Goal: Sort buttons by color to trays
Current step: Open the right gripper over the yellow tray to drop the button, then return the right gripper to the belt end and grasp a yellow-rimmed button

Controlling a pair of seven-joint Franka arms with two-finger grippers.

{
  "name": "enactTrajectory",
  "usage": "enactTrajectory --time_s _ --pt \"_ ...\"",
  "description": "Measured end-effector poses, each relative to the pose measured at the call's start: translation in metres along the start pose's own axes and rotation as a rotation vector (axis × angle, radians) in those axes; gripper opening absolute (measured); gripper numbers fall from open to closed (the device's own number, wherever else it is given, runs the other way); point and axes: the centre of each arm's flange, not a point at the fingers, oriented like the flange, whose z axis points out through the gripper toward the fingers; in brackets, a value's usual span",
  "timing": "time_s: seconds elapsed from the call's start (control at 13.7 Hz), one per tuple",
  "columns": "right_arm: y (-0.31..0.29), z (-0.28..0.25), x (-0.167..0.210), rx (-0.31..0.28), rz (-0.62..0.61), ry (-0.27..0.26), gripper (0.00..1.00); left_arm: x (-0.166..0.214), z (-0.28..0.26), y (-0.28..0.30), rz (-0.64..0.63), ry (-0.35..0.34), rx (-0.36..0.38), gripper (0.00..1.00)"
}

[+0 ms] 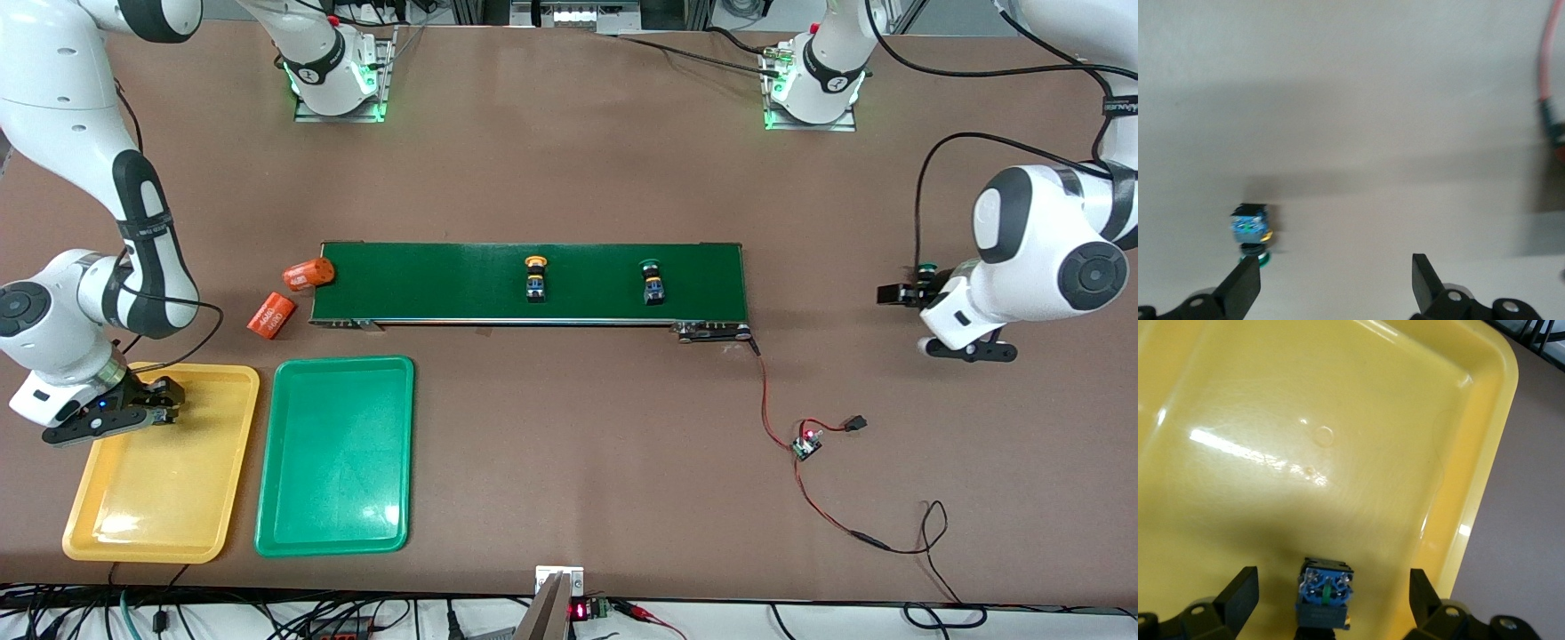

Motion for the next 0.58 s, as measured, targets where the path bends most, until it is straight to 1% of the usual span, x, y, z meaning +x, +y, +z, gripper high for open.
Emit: enactTrajectory --time_s 0.07,0.15,0.29,0.37,0.44,0.51,0.58 --pt "-0.010 -0.011 0.001 0.025 0.042 -0.026 1.00 -0.004 0.012 -0.019 0.019 -0.002 -0.001 1.00" --pt "-0.024 -0.029 0.002 0.059 0.094 -0.067 1.00 -0.007 0.025 -0.035 0.043 0.009 0.001 1.00" --pt "-0.061 -0.081 0.007 0.125 0.187 -0.164 1.00 -0.013 0.054 -0.060 0.098 0.084 0.023 1.00" --pt "-0.081 -0.112 0.008 0.150 0.224 -0.201 1.00 -0.017 0.073 -0.068 0.119 0.124 0.037 1.00" --pt "-0.101 -0.140 0.007 0.172 0.250 -0.227 1.00 -0.021 0.091 -0.073 0.128 0.154 0.050 1.00" --pt "-0.121 -0.163 0.004 0.200 0.272 -0.243 1.00 -0.025 0.107 -0.075 0.131 0.164 0.055 1.00" --pt "-0.144 -0.181 0.000 0.228 0.296 -0.251 1.00 -0.029 0.120 -0.077 0.130 0.159 0.056 1.00"
